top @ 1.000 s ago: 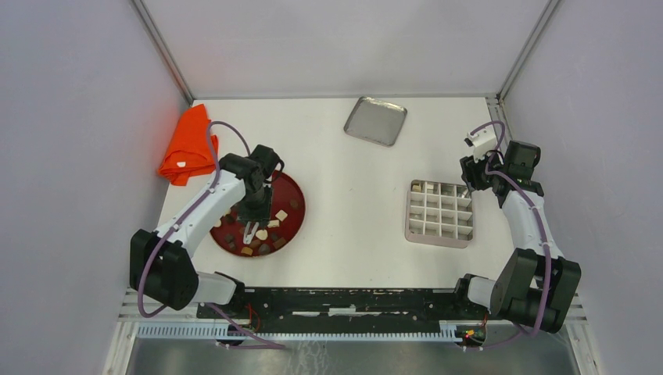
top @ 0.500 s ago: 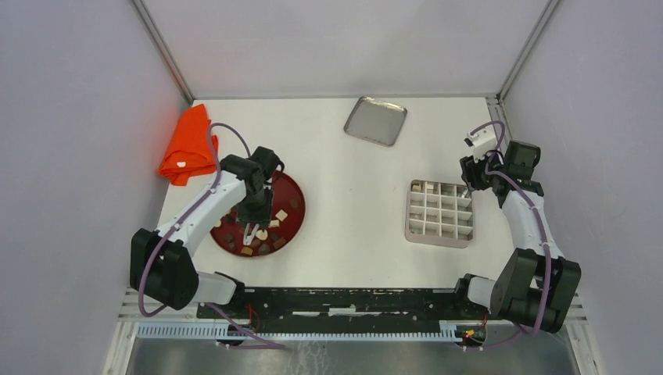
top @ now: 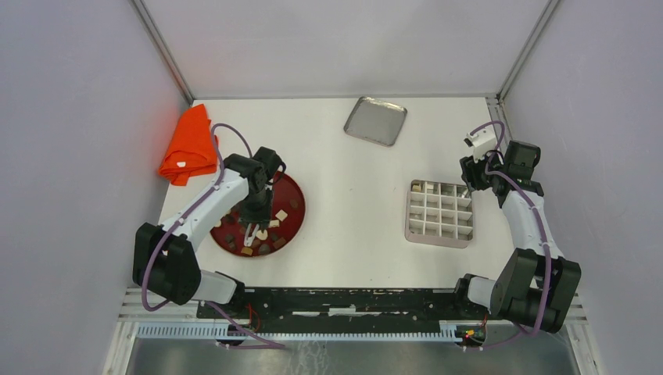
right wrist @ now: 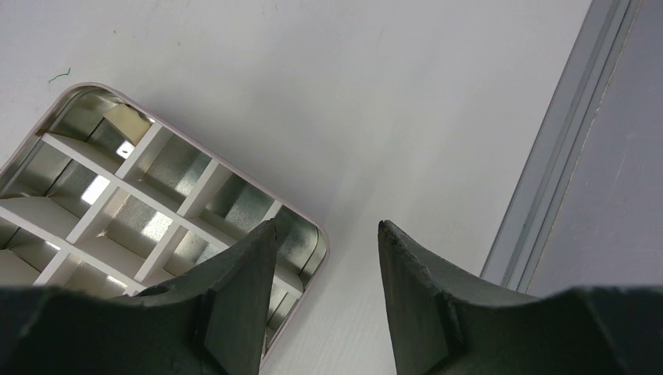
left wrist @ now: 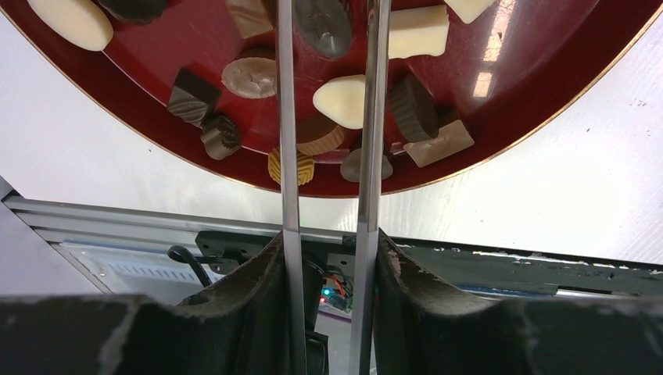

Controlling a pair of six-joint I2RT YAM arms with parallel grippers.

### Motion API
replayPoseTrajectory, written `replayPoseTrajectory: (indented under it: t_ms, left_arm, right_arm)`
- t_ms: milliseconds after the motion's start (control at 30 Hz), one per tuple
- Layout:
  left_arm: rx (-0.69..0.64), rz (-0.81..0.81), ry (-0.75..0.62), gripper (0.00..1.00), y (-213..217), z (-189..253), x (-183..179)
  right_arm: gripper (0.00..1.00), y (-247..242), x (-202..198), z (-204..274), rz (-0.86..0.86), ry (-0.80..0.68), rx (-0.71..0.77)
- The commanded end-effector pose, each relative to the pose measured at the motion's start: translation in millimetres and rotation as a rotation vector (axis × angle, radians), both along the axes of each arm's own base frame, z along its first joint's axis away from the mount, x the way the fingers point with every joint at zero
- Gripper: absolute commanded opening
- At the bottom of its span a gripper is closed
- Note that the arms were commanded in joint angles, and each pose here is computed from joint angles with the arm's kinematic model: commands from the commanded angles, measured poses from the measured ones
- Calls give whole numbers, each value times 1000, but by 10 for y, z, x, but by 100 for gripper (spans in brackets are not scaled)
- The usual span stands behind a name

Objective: Pack the chocolate
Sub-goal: Pick up the fake chocolate from the plate.

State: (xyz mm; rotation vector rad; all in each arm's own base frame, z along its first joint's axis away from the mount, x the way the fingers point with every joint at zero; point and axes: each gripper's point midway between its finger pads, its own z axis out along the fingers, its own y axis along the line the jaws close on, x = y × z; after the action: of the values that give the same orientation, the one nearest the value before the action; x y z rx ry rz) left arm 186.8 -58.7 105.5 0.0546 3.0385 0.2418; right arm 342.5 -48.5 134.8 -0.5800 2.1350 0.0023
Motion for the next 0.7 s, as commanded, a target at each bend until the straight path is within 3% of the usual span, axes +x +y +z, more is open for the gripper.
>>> replayPoseTrajectory:
  t_ms: [0,133,300,667]
  left_arm:
    - [-2,1,-15,38,8,9,34]
    - [-6,0,-20,20,4,28,34]
    - [-8,4,-57,4,2,122,87]
    - [-134,9,-191,2,-177,420,222]
  right_arm:
    - [57,29,31,42,21,-19,-2]
    - [57,25,31,38,19,-19,-4]
    - [57,25,30,26,20,-16,-3]
    - [57,73,24,20,39,-13,18]
